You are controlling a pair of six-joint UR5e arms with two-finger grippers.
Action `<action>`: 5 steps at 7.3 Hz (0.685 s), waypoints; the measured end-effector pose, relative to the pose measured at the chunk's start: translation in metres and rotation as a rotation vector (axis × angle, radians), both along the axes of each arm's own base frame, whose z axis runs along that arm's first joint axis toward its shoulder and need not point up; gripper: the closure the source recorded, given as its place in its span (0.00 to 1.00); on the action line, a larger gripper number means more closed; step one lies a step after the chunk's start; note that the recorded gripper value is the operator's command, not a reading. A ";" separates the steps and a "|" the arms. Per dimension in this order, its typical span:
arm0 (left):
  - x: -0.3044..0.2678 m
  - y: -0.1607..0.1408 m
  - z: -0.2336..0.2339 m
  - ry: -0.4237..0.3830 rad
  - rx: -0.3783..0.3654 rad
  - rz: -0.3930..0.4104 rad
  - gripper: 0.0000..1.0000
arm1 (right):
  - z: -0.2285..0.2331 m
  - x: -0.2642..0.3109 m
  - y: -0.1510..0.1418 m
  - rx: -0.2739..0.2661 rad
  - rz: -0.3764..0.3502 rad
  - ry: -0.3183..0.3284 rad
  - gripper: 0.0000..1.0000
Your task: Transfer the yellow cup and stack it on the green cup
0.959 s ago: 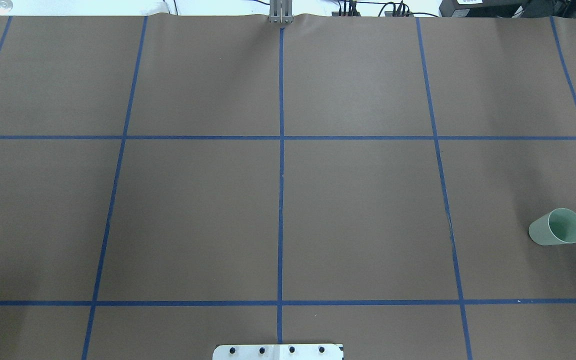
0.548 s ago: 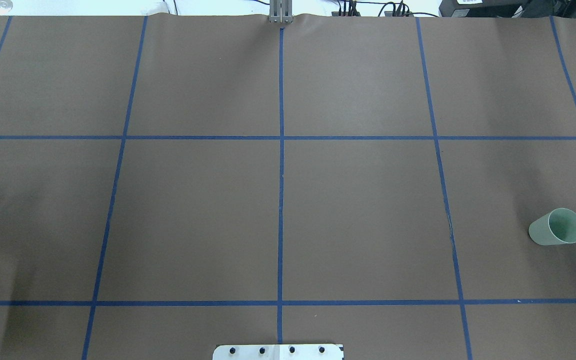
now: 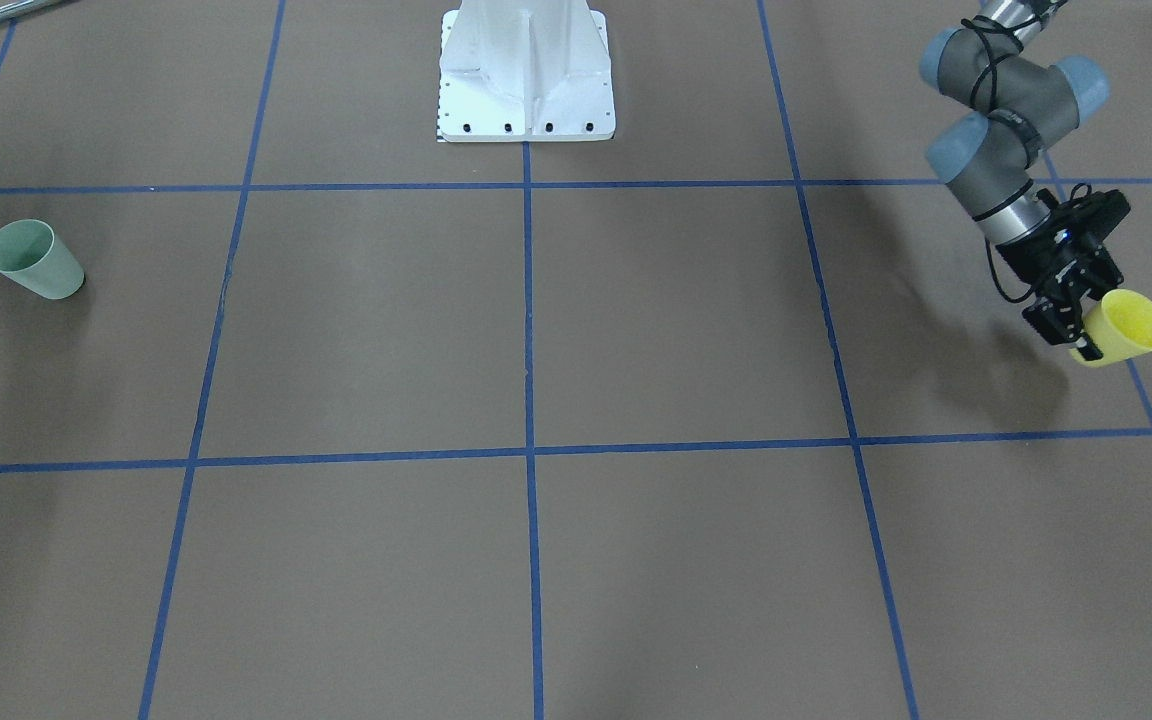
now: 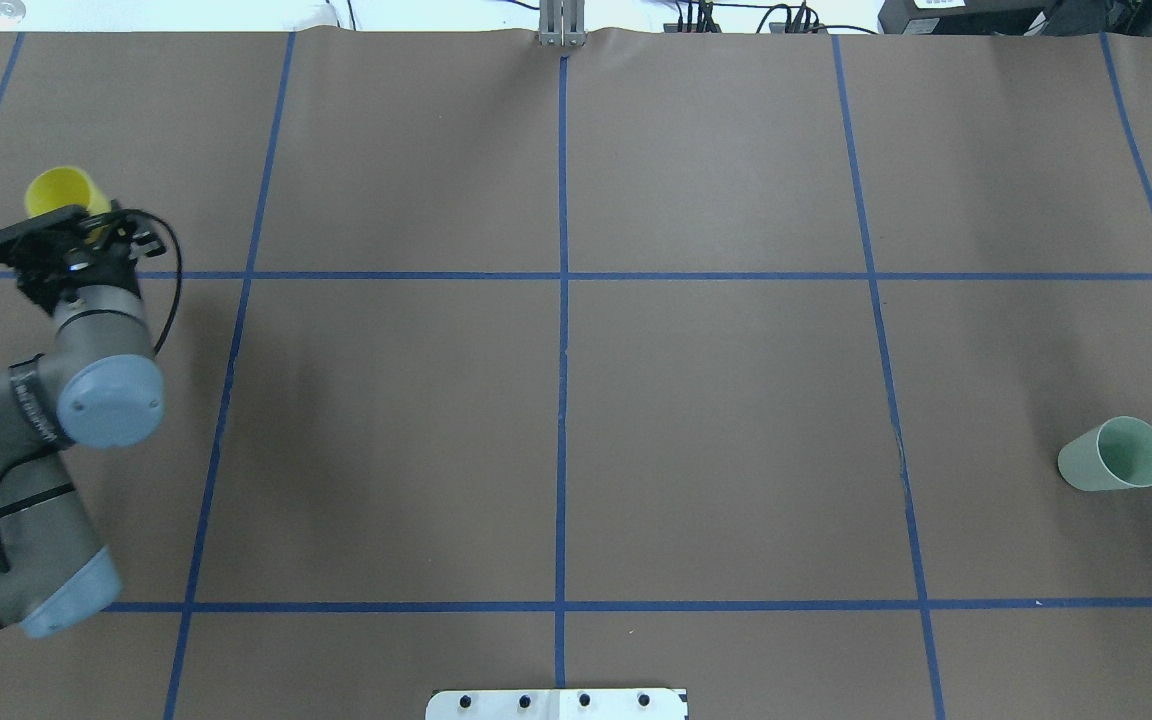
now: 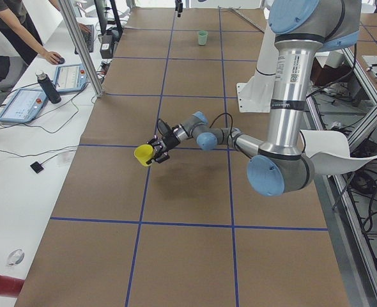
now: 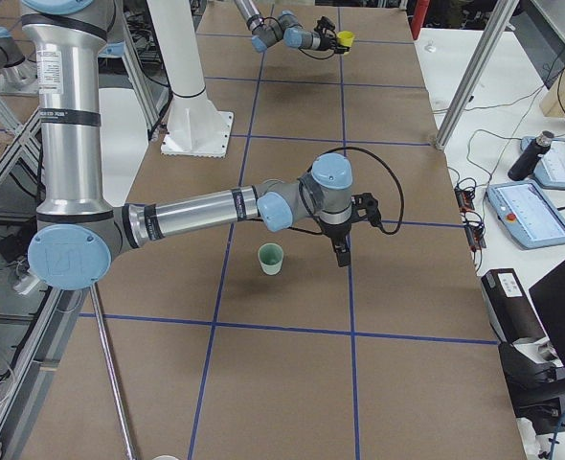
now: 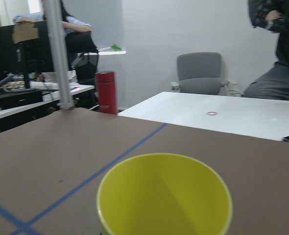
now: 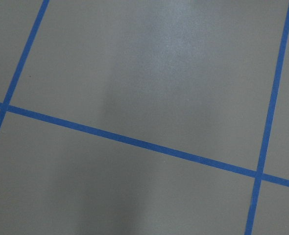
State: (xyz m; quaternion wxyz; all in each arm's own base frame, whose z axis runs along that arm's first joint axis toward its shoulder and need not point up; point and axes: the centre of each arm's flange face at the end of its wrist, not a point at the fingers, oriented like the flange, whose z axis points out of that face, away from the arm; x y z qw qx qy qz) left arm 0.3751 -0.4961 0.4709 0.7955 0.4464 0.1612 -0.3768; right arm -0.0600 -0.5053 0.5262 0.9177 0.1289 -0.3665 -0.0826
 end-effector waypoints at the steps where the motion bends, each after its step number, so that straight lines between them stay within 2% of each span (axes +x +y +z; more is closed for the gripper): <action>1: 0.030 -0.017 -0.059 0.001 0.046 0.055 0.79 | -0.007 -0.002 -0.003 0.008 -0.003 -0.014 0.00; 2: 0.069 -0.016 -0.119 0.002 0.095 0.138 0.78 | -0.019 -0.008 -0.009 0.021 -0.014 -0.037 0.00; 3: 0.114 -0.001 -0.169 0.022 0.146 0.226 0.75 | -0.038 -0.020 -0.018 0.035 -0.026 -0.069 0.00; 5: 0.189 0.016 -0.236 0.039 0.261 0.393 0.81 | -0.095 -0.068 -0.038 0.024 -0.021 -0.142 0.00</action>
